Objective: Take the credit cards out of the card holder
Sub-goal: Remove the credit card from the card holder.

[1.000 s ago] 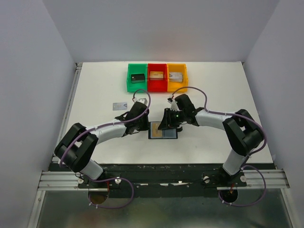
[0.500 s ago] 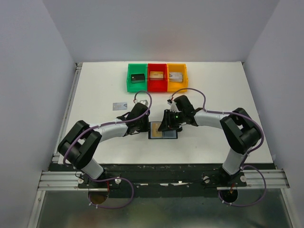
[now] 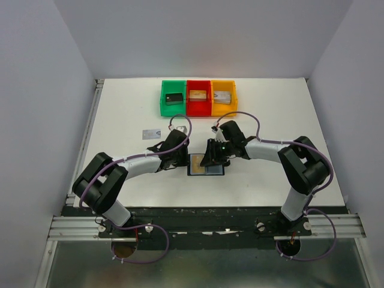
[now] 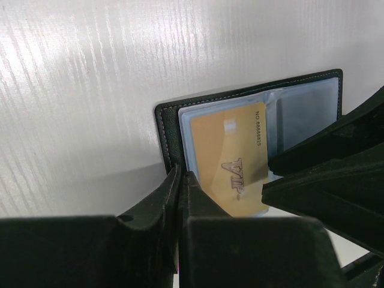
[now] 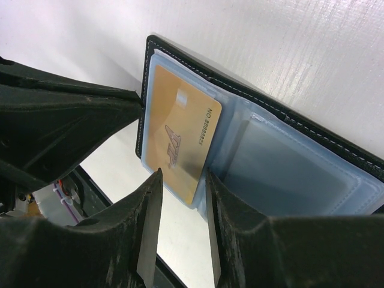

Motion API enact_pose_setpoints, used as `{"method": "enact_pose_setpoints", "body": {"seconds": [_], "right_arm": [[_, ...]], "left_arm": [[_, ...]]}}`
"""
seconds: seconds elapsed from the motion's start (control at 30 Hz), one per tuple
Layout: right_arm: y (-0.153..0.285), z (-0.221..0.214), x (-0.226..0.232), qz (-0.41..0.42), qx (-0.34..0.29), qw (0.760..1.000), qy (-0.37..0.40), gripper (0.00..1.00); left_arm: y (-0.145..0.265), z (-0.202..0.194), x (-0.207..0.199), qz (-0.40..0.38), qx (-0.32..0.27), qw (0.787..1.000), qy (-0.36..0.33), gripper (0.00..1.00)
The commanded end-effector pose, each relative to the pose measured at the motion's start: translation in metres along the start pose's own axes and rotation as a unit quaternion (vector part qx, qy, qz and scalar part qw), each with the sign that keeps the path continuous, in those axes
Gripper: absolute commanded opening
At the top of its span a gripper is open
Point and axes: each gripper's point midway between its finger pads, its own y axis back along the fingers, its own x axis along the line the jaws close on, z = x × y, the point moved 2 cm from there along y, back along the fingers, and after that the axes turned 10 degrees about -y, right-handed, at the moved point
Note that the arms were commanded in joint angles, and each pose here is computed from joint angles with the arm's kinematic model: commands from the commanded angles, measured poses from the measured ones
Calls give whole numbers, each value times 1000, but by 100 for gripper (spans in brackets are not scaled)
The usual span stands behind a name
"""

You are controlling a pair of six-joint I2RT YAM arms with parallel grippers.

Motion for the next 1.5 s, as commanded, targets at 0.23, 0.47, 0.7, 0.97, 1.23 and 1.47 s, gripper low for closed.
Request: {"method": "enact_pose_setpoints", "body": {"seconds": [0.23, 0.47, 0.7, 0.97, 1.23, 1.47], "right_arm": [[-5, 3, 8, 32, -2, 999, 2, 43], [-8, 3, 5, 30, 1, 1000, -6, 43], [-7, 1, -5, 10, -4, 1000, -12, 43], [-4, 1, -9, 0, -9, 1000, -11, 43], [-6, 0, -11, -2, -5, 1000, -12, 44], [-6, -2, -20, -25, -1, 1000, -13, 46]], "left_arm": [[-2, 10, -8, -20, -12, 1000, -1, 12], [-5, 4, -1, -5, -1, 1000, -1, 10], [-7, 0, 1, 1, 4, 1000, 0, 9], [-10, -4, 3, 5, 12, 1000, 3, 7], [-10, -5, 4, 5, 14, 1000, 2, 6], [-10, -6, 5, 8, 14, 1000, 4, 6]]}}
